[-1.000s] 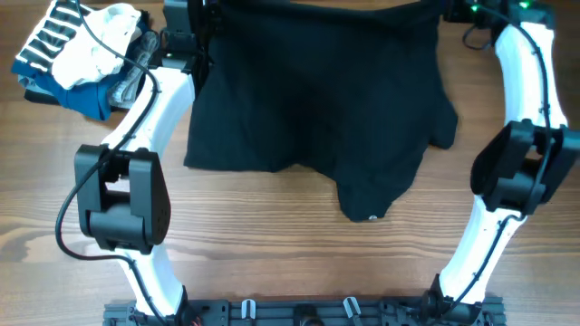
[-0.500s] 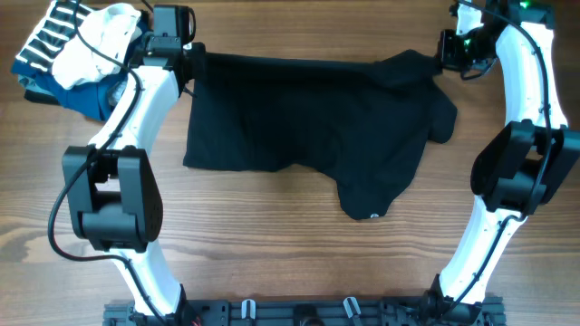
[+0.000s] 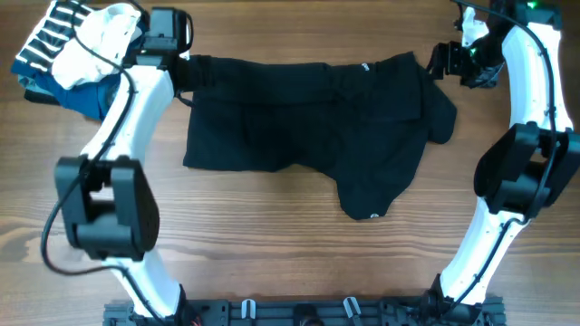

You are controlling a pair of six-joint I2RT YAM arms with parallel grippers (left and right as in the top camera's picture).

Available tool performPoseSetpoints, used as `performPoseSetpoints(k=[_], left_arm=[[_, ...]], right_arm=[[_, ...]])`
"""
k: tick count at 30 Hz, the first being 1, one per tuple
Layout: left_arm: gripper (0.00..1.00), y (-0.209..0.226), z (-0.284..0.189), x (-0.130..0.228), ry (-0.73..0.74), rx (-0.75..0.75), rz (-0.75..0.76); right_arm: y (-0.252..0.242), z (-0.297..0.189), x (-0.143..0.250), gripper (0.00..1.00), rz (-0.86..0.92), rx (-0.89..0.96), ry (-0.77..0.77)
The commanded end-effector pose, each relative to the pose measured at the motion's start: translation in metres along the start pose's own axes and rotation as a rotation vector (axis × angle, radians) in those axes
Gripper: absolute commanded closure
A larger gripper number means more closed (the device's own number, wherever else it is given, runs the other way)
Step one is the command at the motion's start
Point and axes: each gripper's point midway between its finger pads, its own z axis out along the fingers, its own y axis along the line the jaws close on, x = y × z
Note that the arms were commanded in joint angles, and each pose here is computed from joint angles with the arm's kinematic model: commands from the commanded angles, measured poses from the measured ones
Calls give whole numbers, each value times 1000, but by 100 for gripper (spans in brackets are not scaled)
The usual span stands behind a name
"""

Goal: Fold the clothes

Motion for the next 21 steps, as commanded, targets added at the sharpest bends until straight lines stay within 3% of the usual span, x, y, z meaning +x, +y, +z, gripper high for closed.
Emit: performPoseSetpoints(k=[1, 3, 8, 13, 16, 21], left_arm=[[6, 0, -95, -25, -111, 90, -104], [21, 8, -121, 12, 13, 76, -231], [20, 17, -137, 66, 211, 1, -430], [20, 23, -119, 121, 383, -85, -494], [21, 22, -87, 150, 419, -104, -537], [32, 17, -26, 167, 325, -75, -635]], right_arm=[[33, -73, 6, 13, -8, -81, -106], [49, -97, 36, 12, 56, -110, -47], [74, -120, 67, 13, 65, -128, 4], [108, -59, 136, 14, 96, -64, 240], [112, -20, 167, 15, 145, -53, 264], [123, 9, 203, 15, 141, -48, 306]])
